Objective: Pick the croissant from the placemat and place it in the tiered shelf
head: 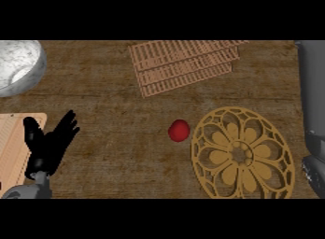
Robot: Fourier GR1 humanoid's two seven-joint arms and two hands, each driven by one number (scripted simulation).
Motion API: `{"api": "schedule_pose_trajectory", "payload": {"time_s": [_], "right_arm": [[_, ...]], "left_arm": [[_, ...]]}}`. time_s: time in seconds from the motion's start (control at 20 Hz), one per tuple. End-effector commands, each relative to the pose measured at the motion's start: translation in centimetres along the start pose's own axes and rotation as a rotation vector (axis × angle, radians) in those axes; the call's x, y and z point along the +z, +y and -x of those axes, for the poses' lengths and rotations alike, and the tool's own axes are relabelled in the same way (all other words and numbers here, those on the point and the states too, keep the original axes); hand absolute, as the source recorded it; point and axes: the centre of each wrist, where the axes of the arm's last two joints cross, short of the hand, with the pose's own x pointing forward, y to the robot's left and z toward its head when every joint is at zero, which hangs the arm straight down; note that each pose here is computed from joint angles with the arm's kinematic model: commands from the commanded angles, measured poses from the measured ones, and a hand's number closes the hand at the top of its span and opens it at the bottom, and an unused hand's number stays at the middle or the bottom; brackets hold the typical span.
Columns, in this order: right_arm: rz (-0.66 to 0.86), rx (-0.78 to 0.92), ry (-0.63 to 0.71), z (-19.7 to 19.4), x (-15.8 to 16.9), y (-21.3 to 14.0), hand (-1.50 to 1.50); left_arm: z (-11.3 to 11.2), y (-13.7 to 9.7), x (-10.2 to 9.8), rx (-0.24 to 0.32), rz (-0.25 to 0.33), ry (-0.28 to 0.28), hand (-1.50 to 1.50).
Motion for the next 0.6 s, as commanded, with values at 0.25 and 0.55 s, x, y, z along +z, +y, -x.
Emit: {"api": "schedule_pose_trajectory", "payload": {"time_s": [0.25,0.55], "right_arm": [[-0.055,0.077,-0.036,2.2,-4.1,2.1,1.50],[-0.046,0.077,-0.015,5.4,-5.5,2.7,1.50]], "left_arm": [[0.6,-1.6,0.1,0.000,-0.004,-0.005,0.00],[1.8,-1.1,0.3,0.007,0.022,0.005,0.00]]}}
